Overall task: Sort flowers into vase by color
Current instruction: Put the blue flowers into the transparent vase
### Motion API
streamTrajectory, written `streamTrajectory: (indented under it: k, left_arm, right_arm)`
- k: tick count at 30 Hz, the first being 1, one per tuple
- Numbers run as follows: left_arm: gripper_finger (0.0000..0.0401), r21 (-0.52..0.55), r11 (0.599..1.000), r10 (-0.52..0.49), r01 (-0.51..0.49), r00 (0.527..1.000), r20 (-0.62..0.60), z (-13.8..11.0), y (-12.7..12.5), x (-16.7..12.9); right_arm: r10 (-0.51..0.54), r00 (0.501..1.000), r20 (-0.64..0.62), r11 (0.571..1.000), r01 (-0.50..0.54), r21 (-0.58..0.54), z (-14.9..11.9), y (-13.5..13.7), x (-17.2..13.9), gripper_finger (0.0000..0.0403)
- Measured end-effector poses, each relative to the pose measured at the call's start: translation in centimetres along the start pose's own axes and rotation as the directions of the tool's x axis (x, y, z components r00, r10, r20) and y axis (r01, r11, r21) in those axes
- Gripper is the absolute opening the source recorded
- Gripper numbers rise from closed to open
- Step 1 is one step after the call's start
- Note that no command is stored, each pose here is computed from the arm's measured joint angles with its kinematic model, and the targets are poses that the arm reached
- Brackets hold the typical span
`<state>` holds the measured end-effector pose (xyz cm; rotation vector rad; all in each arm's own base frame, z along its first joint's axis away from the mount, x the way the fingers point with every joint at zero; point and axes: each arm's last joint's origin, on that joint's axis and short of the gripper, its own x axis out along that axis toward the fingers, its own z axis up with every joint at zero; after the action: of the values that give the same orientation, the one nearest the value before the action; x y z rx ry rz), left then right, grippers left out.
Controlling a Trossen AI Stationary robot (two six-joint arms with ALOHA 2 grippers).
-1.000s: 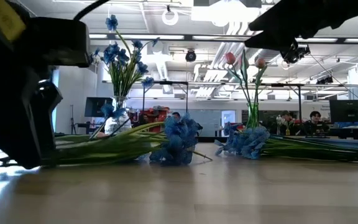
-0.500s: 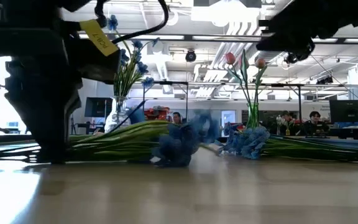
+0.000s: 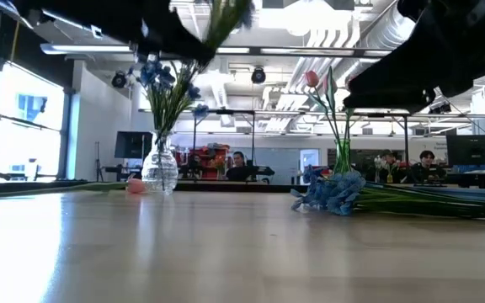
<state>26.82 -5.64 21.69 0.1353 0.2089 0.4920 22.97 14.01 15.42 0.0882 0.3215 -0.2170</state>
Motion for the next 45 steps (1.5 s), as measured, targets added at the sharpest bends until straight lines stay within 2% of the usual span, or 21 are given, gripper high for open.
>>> streamTrajectory:
  k: [3,7,9,11,14,16,20,25,29,32,40,45]
  left_arm:
    - [0.0007,0.109,0.99,0.083,-0.089,0.995,0.057,0.5,2.0,0.3]
    - [0.0012,0.025,0.975,0.215,-0.221,0.966,0.147,2.6,4.6,0.3]
    - [0.0011,0.078,0.966,0.23,-0.245,0.959,0.164,3.1,5.8,0.1]
    - [0.0005,0.071,0.968,0.221,-0.242,0.95,0.218,3.5,7.1,-0.5]
    - [0.0003,0.038,0.968,0.224,-0.247,0.927,0.302,2.9,9.1,-1.7]
    - [0.0002,0.01,0.958,0.268,-0.288,0.902,0.338,1.7,10.3,-2.4]
    - [0.0001,-0.085,0.95,0.305,-0.301,0.829,0.47,-0.4,12.5,-3.6]
    - [0.0001,-0.111,0.943,0.329,-0.313,0.833,0.445,-2.9,14.3,-3.0]
    - [0.0001,-0.101,0.947,0.317,-0.305,0.838,0.443,-3.2,15.1,-2.2]
    - [0.0,-0.08,0.936,0.341,-0.343,0.827,0.447,-3.2,15.5,-1.8]
    - [0.0002,-0.042,0.919,0.378,-0.392,0.846,0.375,-4.6,16.4,-0.7]
    - [0.0004,-0.056,0.929,0.356,-0.366,0.842,0.404,-4.5,16.5,-0.6]
  right_arm:
    - [-0.003,1.0,0.012,1.0,0.003,-0.024,0.0,0.1,0.1,0.021]
    - [-0.011,1.0,0.021,1.0,0.012,-0.007,0.3,-0.1,0.3,0.021]
    - [-0.002,1.0,0.027,1.0,0.002,0.0,0.4,-0.1,0.3,0.021]
    - [-0.001,1.0,0.025,1.0,0.001,-0.003,0.4,-0.1,0.3,0.021]
    - [0.005,1.0,0.023,1.0,-0.005,0.001,0.3,0.0,0.3,0.021]
    - [0.009,1.0,0.024,1.0,-0.009,0.001,0.3,0.1,0.2,0.021]
    - [0.012,1.0,0.027,1.0,-0.012,0.001,0.3,0.1,0.2,0.021]
    - [0.005,0.999,0.04,1.0,-0.005,0.002,0.5,0.0,0.3,0.021]
    - [-0.001,0.999,0.049,1.0,0.001,-0.001,0.7,-0.1,0.4,0.021]
    - [-0.001,0.998,0.055,1.0,0.001,0.0,0.8,-0.1,0.4,0.021]
    - [0.0,0.998,0.055,1.0,-0.001,0.011,0.8,-0.1,0.4,0.021]
    - [0.009,0.999,0.052,1.0,-0.01,0.029,0.8,-0.1,0.4,0.021]
